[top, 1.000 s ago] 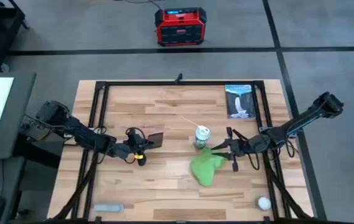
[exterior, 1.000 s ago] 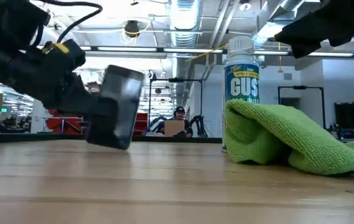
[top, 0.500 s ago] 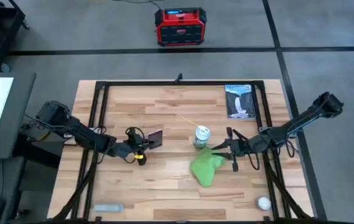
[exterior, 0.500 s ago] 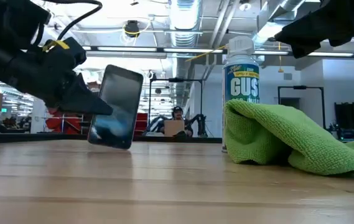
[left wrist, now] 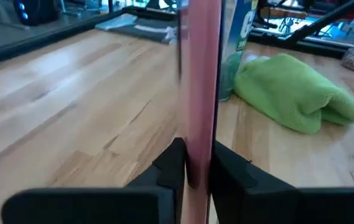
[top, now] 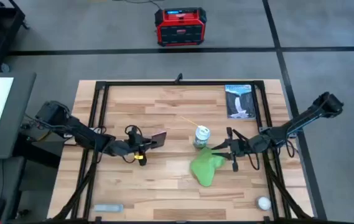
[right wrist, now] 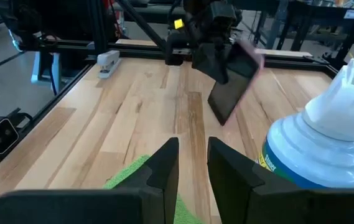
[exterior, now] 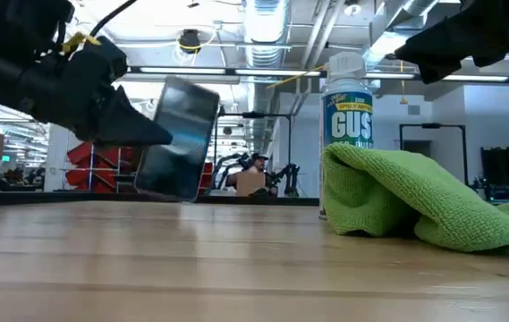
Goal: Apply microfiber cloth
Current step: Wipe the front of the pink phone using the green microfiber cloth
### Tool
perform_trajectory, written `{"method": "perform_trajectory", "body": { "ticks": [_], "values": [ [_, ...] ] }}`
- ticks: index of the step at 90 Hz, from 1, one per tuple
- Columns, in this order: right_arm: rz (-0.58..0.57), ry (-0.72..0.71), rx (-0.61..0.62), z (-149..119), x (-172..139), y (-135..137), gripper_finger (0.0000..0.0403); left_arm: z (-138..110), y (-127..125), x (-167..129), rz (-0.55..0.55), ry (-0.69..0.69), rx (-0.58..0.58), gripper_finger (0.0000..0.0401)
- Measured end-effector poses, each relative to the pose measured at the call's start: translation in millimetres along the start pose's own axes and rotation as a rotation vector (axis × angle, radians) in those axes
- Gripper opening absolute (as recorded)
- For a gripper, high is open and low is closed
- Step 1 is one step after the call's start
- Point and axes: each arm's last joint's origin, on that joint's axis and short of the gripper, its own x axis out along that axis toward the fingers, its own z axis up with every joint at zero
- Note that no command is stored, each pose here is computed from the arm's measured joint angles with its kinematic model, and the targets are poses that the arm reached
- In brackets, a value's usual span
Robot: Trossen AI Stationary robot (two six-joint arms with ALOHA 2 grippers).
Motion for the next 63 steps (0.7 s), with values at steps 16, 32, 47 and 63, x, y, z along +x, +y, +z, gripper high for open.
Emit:
{"method": "perform_trajectory", "body": {
  "ticks": [16, 32, 47, 63],
  "values": [
    [0.011, 0.000, -0.003, -0.1, -0.7, 2.0, 0.0072, 4.3, -4.8, 2.1, -0.052, 0.003, -0.009, 0.0057],
    [0.020, -0.001, -0.005, -0.1, -1.3, 3.6, 0.0072, 1.6, -3.5, 3.1, -0.053, 0.036, -0.001, 0.0043],
    [0.019, -0.002, -0.005, -0.1, -1.3, 3.5, 0.0072, 1.3, -0.9, 5.2, -0.028, 0.045, -0.033, 0.0011],
    [0.019, -0.001, -0.005, -0.1, -1.3, 3.5, 0.0072, 1.1, -0.5, 5.3, -0.021, 0.043, -0.024, 0.0031]
  ]
}}
